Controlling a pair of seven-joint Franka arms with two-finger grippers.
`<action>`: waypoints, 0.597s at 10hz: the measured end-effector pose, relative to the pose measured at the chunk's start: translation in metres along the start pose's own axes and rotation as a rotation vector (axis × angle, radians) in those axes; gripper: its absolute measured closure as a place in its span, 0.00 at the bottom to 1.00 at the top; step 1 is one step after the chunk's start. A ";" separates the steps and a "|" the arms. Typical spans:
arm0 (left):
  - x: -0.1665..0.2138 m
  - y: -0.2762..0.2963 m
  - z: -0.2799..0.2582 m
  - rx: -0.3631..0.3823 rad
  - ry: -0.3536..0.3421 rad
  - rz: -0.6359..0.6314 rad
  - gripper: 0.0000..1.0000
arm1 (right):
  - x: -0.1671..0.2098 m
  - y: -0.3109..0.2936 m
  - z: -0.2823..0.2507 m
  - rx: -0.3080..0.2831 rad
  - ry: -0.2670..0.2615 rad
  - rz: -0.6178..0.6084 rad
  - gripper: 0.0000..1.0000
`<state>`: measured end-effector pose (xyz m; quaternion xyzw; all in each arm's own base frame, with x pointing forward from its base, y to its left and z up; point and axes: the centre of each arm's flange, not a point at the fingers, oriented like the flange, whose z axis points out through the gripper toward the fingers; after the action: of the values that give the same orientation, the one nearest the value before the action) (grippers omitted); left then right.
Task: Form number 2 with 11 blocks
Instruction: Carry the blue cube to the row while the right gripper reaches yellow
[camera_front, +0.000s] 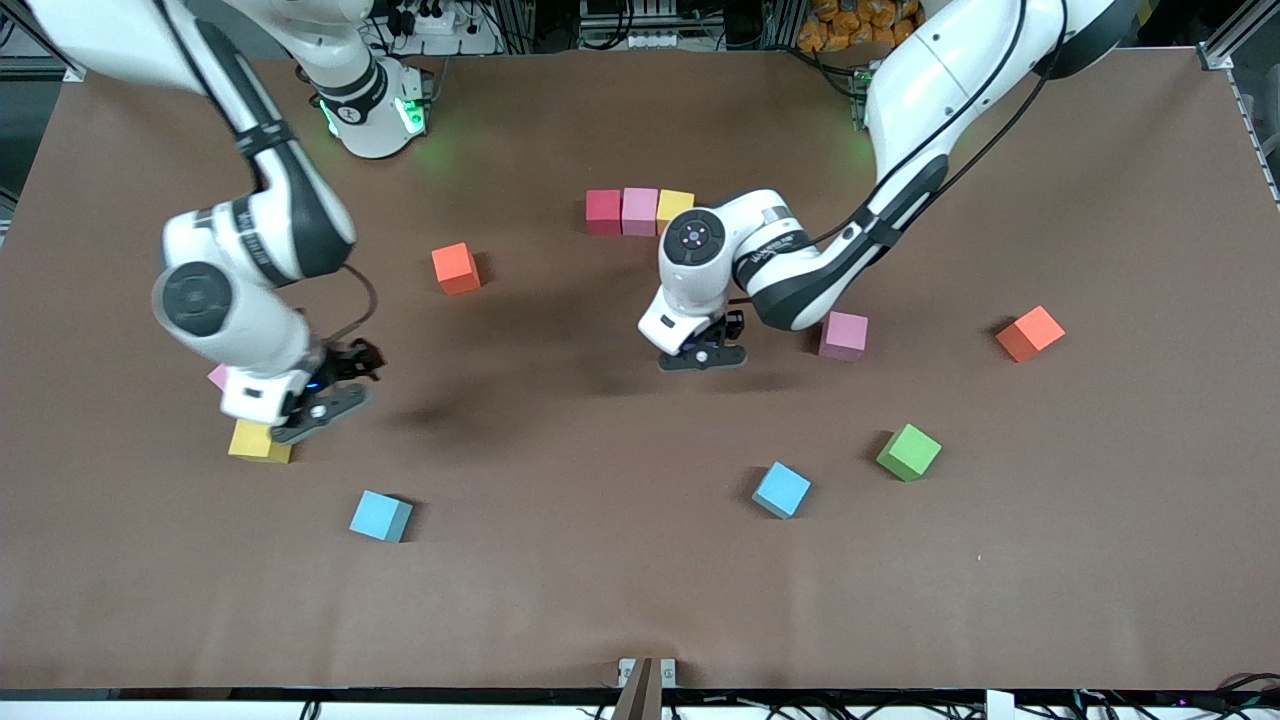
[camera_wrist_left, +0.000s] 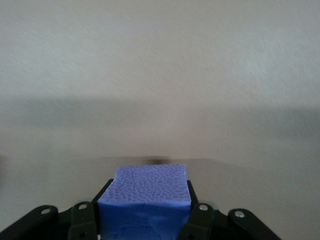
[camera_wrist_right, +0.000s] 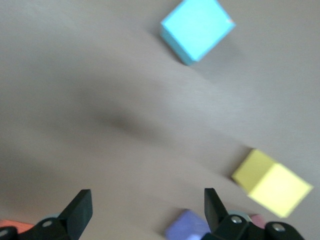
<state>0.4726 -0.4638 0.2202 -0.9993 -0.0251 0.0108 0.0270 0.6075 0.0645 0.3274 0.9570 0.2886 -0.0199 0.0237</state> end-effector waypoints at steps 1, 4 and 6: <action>-0.004 0.002 0.004 -0.002 -0.005 0.006 0.43 | -0.015 0.032 0.005 0.002 0.013 -0.049 0.00; -0.031 0.008 0.022 -0.012 -0.025 0.026 0.43 | -0.044 0.098 0.032 0.027 0.035 -0.123 0.00; -0.048 0.012 0.030 -0.008 -0.036 0.041 0.43 | -0.045 0.104 0.043 0.045 0.032 -0.117 0.00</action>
<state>0.4245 -0.4767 0.1910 -0.9993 -0.0050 0.0294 0.0223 0.6261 -0.0495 0.2901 0.9390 0.3437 -0.0124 -0.0035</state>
